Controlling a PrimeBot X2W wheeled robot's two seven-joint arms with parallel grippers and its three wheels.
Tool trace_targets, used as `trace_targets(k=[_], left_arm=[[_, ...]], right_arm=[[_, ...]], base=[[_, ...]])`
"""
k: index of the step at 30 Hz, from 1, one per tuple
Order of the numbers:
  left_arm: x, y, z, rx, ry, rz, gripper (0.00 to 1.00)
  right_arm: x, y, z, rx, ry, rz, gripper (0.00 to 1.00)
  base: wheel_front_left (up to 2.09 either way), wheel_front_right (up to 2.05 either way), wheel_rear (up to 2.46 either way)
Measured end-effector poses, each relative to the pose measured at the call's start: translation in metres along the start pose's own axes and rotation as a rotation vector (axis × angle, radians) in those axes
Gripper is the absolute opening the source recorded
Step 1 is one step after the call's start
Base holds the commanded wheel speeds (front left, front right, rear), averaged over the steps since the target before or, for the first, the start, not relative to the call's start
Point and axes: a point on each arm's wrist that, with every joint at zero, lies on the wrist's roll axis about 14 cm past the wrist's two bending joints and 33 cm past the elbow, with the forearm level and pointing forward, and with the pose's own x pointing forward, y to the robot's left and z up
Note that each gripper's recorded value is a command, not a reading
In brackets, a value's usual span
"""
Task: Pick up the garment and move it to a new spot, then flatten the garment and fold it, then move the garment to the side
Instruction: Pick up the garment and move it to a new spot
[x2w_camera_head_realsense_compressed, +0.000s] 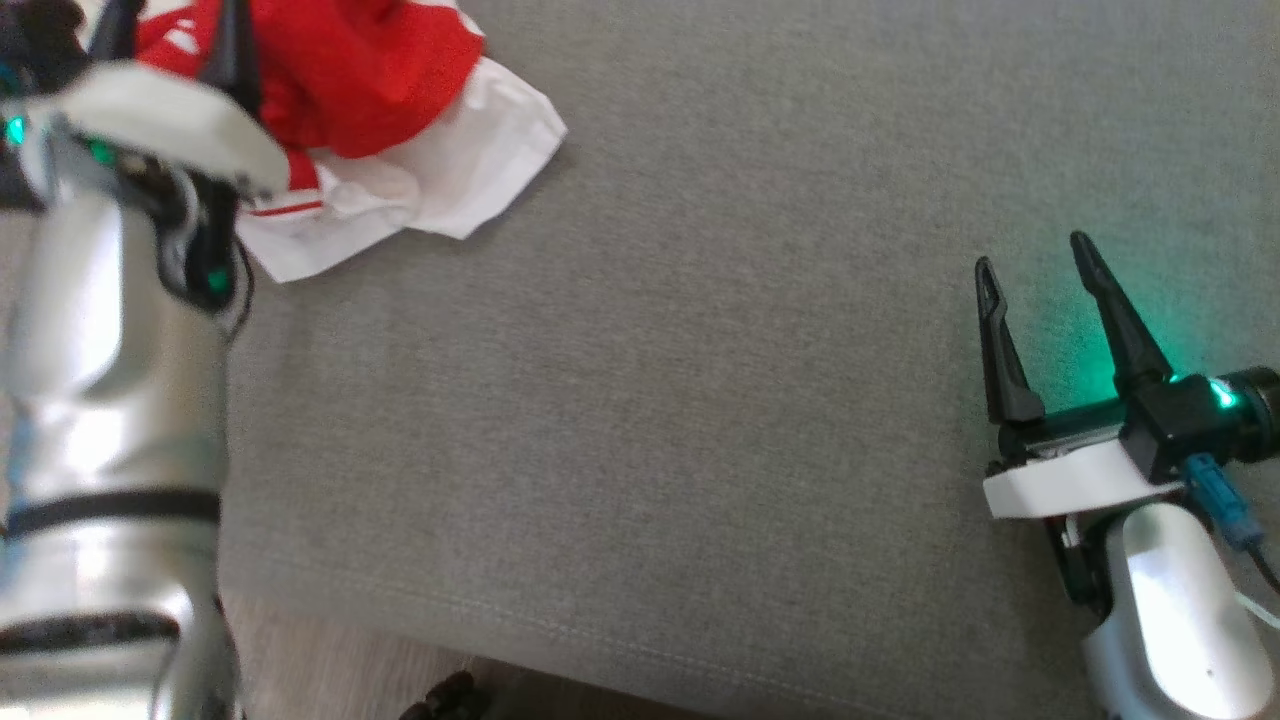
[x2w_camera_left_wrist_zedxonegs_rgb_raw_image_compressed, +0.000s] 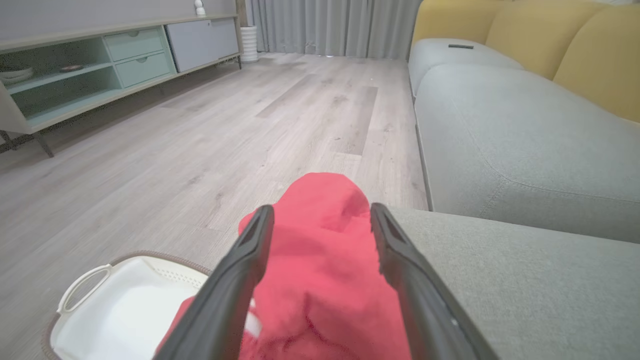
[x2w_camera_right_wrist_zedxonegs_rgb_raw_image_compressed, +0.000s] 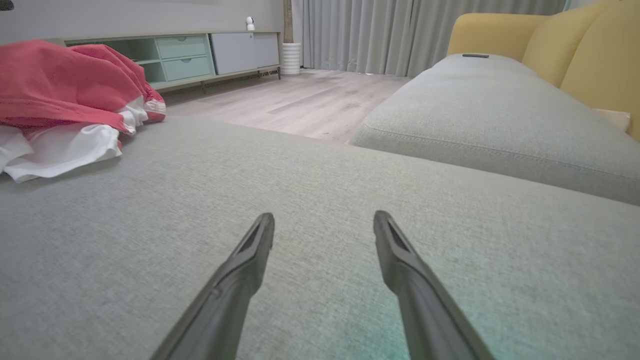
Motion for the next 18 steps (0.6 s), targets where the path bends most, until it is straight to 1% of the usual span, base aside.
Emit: trace_targets(k=[4,7,13,18], left_arm=[[0.032,-0.011,-0.017,0.024,0.114,-0.028,1.00],[0.045,-0.012,-0.039,0.032,0.219,-0.024,1.00],[0.052,-0.003,-0.082,0.049,0.395,0.012,1.00],[0.049,-0.008,-0.117,0.053,0.529,0.010,1.00]], right_arm=[[0.003,-0.011,-0.012,0.006,0.017,-0.023,1.00],[0.006,-0.018,-0.015,0.007,0.012,-0.035,1.00],[0.008,-0.031,-0.015,0.001,0.000,-0.060,1.00],[0.008,-0.041,-0.017,-0.003,-0.004,-0.084,1.00]], base=[[0.00,0.00,0.00],[0.00,0.00,0.00],[0.00,0.00,0.00],[0.00,0.00,0.00]])
